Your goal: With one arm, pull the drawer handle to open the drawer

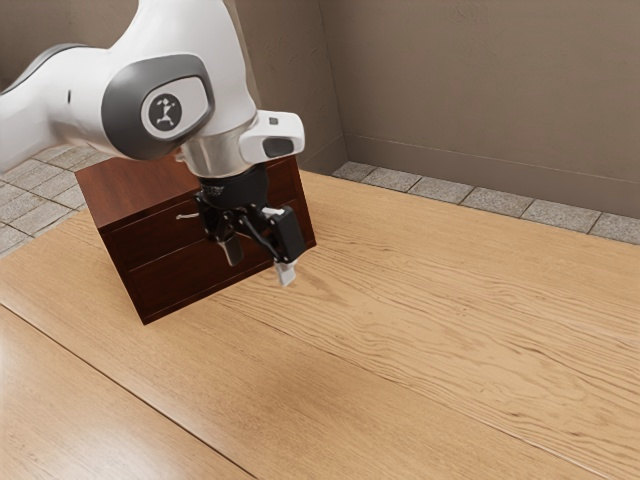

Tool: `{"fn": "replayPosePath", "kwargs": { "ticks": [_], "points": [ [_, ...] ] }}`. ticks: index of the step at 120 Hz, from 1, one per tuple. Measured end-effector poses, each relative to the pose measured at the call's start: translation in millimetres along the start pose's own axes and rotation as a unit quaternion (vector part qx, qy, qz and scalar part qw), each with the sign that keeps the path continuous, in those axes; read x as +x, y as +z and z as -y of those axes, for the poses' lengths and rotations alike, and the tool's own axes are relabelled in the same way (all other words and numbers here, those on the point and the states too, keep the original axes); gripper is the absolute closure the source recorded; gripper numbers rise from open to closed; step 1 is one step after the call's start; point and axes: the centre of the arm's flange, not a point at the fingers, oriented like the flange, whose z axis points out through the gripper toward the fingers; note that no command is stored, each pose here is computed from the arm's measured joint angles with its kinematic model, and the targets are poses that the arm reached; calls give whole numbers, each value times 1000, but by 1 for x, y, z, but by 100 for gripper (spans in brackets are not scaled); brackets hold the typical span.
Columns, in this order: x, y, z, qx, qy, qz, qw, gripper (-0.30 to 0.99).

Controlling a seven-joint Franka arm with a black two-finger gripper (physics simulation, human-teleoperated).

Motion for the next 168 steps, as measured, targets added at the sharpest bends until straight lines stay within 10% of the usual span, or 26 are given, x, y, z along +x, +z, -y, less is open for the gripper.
{"fn": "replayPosePath", "kwargs": {
  "ticks": [42, 81, 168],
  "points": [
    [3, -112, 64, 2, -22, -54, 998, 0],
    [42, 21, 60, -3, 9, 52, 999, 0],
    [49, 26, 92, 32, 175, 20, 984, 0]
  ]
}}
